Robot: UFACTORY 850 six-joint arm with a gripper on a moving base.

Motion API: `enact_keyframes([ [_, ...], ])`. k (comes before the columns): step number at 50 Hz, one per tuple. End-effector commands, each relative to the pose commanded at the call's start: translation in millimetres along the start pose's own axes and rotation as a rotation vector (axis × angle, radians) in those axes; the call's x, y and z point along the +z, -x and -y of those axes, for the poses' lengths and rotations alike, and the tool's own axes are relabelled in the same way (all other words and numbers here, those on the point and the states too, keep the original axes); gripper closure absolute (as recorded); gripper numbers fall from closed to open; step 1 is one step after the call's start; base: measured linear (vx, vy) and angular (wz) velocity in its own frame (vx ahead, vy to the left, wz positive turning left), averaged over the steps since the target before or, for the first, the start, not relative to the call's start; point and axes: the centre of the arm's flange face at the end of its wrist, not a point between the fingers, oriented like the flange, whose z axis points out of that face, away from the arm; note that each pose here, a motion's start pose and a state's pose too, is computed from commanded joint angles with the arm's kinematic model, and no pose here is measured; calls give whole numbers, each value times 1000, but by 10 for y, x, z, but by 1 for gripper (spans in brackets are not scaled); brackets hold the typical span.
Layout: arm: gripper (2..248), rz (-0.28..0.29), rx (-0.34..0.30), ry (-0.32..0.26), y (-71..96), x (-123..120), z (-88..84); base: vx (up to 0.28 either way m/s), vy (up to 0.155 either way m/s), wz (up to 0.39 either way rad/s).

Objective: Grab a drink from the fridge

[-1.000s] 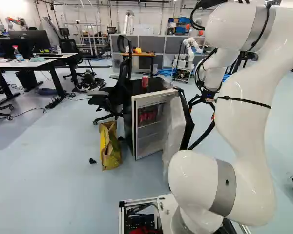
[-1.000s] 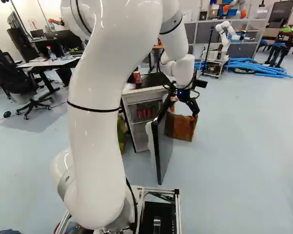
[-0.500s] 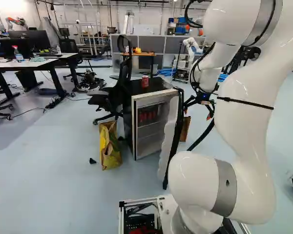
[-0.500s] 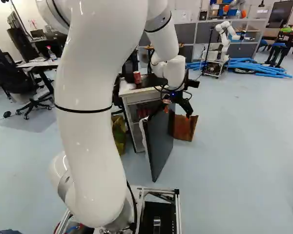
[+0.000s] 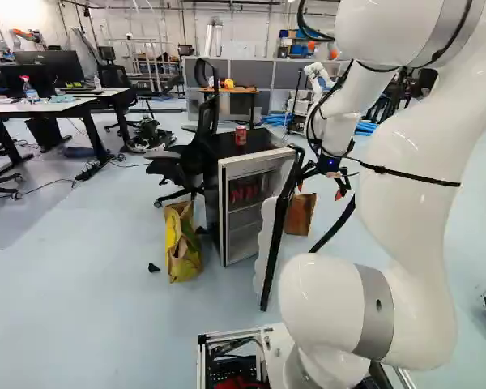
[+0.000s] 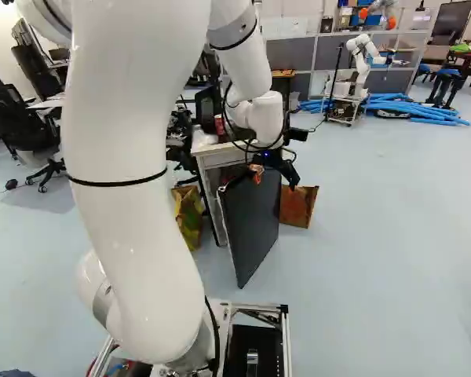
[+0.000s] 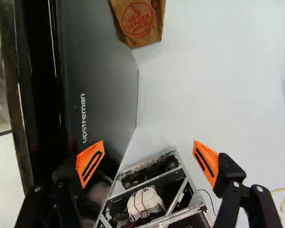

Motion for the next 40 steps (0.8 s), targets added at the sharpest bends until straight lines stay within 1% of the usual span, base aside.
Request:
enact_keyframes([
  [17, 3, -48, -47, -14, 216, -53, 223, 0, 0, 0],
  [40, 3, -126, -122, -41, 414, -113, 570, 0, 0, 0],
])
